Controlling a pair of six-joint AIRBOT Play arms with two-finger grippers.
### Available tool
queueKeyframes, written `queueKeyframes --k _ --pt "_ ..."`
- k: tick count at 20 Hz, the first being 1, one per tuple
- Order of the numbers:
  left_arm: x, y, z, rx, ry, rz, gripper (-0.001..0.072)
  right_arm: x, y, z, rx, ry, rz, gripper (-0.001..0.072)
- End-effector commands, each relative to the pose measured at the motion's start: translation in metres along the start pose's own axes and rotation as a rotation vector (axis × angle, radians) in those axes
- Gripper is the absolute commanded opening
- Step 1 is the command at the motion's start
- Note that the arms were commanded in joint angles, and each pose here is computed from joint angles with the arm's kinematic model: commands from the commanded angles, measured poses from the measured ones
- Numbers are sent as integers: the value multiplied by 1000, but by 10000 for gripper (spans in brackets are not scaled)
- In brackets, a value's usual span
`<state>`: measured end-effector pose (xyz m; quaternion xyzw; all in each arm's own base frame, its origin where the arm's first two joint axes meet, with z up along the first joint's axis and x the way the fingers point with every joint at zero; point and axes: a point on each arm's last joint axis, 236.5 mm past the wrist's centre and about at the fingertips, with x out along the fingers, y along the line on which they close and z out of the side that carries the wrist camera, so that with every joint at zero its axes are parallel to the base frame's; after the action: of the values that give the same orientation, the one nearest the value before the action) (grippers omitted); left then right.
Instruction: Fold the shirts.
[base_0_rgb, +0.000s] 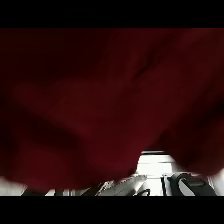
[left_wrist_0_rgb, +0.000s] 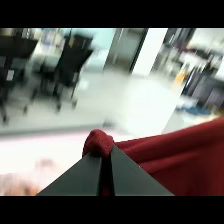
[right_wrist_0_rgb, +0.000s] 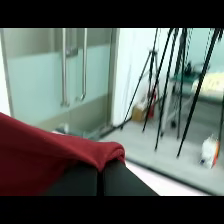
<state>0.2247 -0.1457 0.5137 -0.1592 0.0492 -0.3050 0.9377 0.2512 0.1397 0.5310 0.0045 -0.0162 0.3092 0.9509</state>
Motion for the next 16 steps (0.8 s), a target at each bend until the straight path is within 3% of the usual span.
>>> queueKeyframes --k 1,5,8,10,13,16 --pt "72 88 -127 -126 478 173 12 97 -40 -96 195 245 99 22" --pt "110 211 -313 -258 942 388 12 208 -34 -286 393 636 233 22" --pt "95 290 -424 -433 1151 518 12 261 -7 -425 499 861 289 23" --pt "84 322 -473 -542 1228 527 13 275 9 -503 560 979 300 23" --pt "95 350 -505 -721 1199 486 12 281 19 -558 645 1043 308 24" --pt "105 375 -506 -753 1183 485 13 281 10 -554 649 1033 296 50"
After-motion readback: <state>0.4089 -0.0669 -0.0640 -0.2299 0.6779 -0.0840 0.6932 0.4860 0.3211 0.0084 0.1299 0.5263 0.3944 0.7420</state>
